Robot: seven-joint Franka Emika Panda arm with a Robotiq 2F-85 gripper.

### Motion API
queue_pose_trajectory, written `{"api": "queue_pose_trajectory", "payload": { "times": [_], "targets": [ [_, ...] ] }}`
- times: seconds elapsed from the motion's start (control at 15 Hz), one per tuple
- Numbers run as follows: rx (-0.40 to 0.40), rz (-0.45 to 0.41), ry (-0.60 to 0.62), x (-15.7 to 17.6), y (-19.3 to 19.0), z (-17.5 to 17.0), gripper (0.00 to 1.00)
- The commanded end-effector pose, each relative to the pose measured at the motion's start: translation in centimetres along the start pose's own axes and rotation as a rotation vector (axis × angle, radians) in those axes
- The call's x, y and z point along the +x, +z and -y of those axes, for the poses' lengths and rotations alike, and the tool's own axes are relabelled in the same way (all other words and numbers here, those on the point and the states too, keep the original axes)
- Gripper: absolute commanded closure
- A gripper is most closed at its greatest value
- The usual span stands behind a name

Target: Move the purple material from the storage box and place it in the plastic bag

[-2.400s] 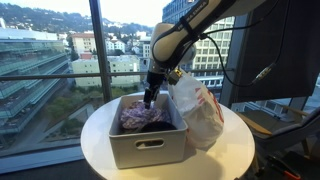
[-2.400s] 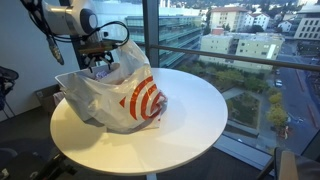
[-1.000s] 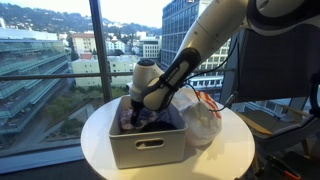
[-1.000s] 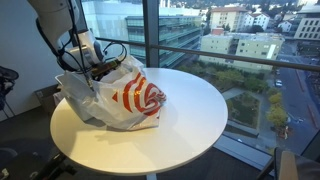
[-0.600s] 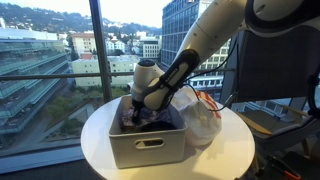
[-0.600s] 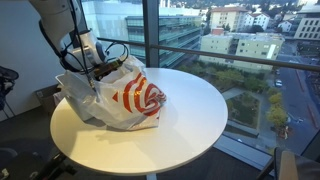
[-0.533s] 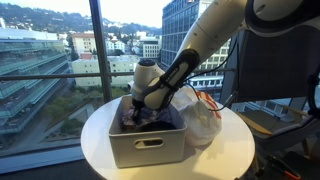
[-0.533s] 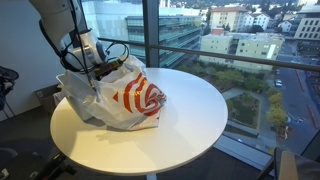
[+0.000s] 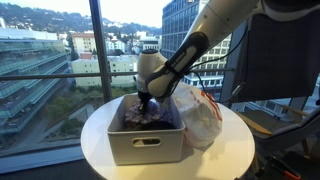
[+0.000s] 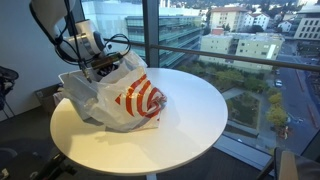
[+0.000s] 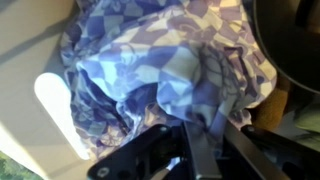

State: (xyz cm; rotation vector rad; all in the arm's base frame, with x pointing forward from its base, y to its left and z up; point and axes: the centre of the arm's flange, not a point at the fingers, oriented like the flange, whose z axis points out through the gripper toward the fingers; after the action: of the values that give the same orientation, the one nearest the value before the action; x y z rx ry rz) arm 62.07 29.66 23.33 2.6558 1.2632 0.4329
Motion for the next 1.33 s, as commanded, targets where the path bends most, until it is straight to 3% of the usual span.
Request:
{"api": "queue_pose_trajectory", "payload": {
  "times": [0.0,0.13,0.47,0.67,1.07,1.27],
  "targets": [
    [0.011,0.089,0.048,-1.8,-9.0,-1.0,0.97],
    [0.012,0.116,0.093,-2.5,-13.2,-1.7,0.98],
    [-0.121,0.091,0.225,-5.2,-24.3,-3.5,0.97],
    [-0.215,-0.003,0.334,-7.5,-30.7,-4.0,0.97],
    [-0.308,-0.177,0.496,-13.4,-42.8,-3.1,0.97],
    [-0.289,-0.198,0.568,-15.9,-43.7,-3.0,0.97]
  ]
}}
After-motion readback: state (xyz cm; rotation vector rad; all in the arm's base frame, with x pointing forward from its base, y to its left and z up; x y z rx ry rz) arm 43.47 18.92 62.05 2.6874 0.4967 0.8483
